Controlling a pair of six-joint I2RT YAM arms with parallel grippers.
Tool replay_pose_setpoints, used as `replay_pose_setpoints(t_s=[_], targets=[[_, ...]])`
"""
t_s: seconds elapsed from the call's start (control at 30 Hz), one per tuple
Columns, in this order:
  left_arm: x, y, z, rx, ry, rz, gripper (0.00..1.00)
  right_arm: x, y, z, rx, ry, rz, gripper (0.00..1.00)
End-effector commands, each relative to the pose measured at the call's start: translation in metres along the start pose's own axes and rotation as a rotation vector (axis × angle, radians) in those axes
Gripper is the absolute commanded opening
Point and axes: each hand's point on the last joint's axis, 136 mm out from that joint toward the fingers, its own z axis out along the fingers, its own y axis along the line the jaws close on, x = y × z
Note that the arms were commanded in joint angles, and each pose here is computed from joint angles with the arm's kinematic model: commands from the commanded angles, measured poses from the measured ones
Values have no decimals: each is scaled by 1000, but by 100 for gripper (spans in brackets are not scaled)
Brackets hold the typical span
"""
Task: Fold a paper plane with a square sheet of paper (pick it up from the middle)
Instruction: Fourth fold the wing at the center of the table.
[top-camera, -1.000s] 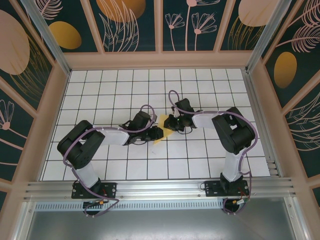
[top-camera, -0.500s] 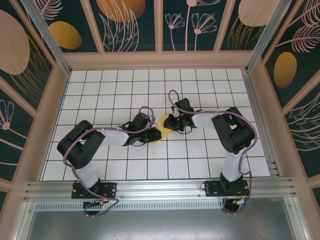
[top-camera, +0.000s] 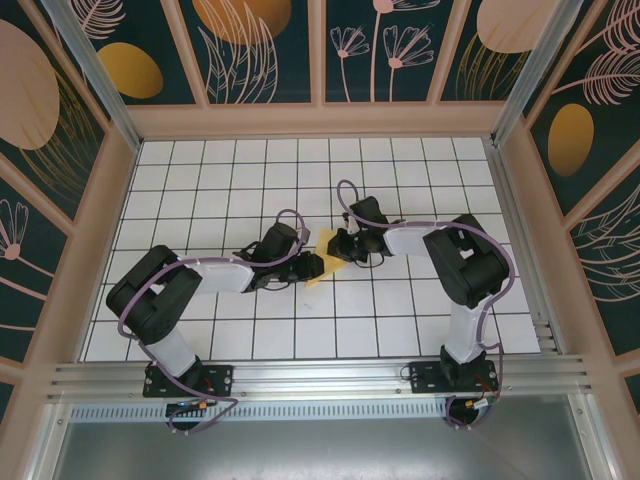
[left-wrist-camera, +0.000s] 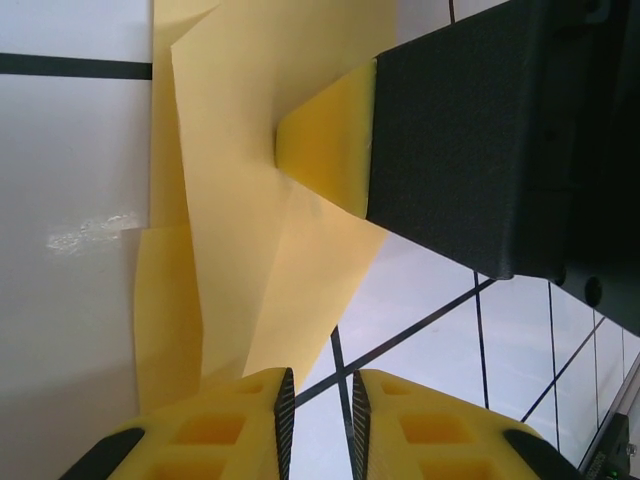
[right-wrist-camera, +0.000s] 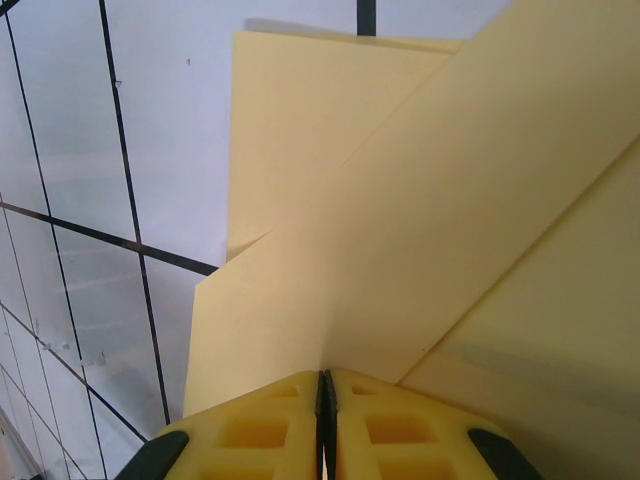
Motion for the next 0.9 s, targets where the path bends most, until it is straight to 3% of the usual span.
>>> replay_pose_setpoints(t_s=[0.0,0.27,0.87], targets=[[-8,1,3,-25,-14,2,26,24,-58,16,192,55,74,11],[16,25,14,-70,67,-31,21,24,-58,16,191,57,75,11],[48,54,3,-152,143,-23,16,25,-62,18,203,63,86,11]])
